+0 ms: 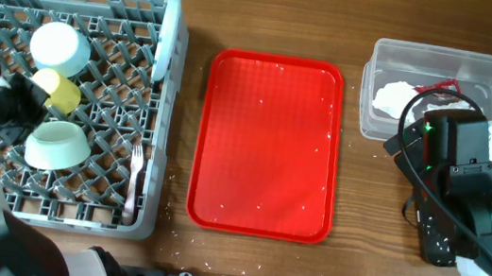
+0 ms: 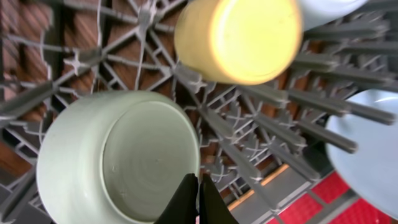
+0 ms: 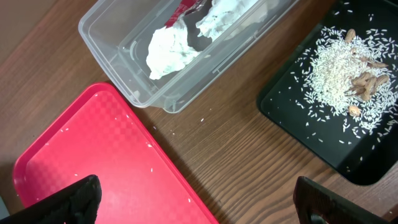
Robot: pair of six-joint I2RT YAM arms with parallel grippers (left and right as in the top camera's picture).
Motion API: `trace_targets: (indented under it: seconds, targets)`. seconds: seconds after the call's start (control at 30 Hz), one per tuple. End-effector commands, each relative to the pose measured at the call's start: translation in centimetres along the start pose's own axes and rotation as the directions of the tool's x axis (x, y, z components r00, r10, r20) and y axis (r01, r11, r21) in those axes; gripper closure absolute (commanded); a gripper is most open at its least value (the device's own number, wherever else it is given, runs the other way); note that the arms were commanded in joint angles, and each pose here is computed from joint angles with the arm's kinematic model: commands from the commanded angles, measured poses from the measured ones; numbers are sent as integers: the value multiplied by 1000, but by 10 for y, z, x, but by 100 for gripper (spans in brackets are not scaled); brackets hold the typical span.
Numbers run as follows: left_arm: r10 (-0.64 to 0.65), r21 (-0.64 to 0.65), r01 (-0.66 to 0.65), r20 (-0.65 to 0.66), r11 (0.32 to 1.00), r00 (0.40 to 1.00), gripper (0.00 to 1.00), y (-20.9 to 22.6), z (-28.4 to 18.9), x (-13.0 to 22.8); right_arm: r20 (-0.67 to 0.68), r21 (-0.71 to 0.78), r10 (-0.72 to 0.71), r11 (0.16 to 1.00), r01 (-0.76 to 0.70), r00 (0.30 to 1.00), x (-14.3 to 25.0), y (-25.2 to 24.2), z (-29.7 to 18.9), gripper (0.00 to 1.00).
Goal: Sort waste into correct bins and load items into the dishwasher rack
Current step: 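Release the bowl and withdraw the left gripper from the rack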
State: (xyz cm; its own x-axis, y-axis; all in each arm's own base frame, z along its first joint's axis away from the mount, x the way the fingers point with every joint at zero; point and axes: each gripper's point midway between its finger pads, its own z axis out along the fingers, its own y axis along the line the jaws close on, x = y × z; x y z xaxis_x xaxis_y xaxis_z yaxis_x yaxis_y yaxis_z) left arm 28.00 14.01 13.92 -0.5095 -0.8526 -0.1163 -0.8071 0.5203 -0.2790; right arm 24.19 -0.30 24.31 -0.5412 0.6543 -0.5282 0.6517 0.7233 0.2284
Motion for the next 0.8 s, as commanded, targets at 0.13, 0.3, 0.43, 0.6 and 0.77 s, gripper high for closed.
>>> trace_targets:
  seconds: [0.13,0.3,0.43,0.6,0.77]
  targets:
    - [-46,-196,23,-114,980,992,96,40,20,23,22,12,9,1000,-10,1000,-5,-2,-1,0]
    - [-69,-221,37,-140,975,988,96,46,16,31,22,12,10,1000,-10,1000,-5,-2,-1,0]
    - [-159,-233,126,-131,964,978,96,54,9,34,22,12,10,1000,-10,1000,-5,-2,-1,0]
    - [-186,-118,171,-135,978,973,96,40,-13,43,22,12,10,1000,-10,1000,-5,-2,-1,0]
    - [82,363,14,-248,932,965,96,-36,-67,95,22,12,10,1000,-10,1000,-5,-2,-1,0]
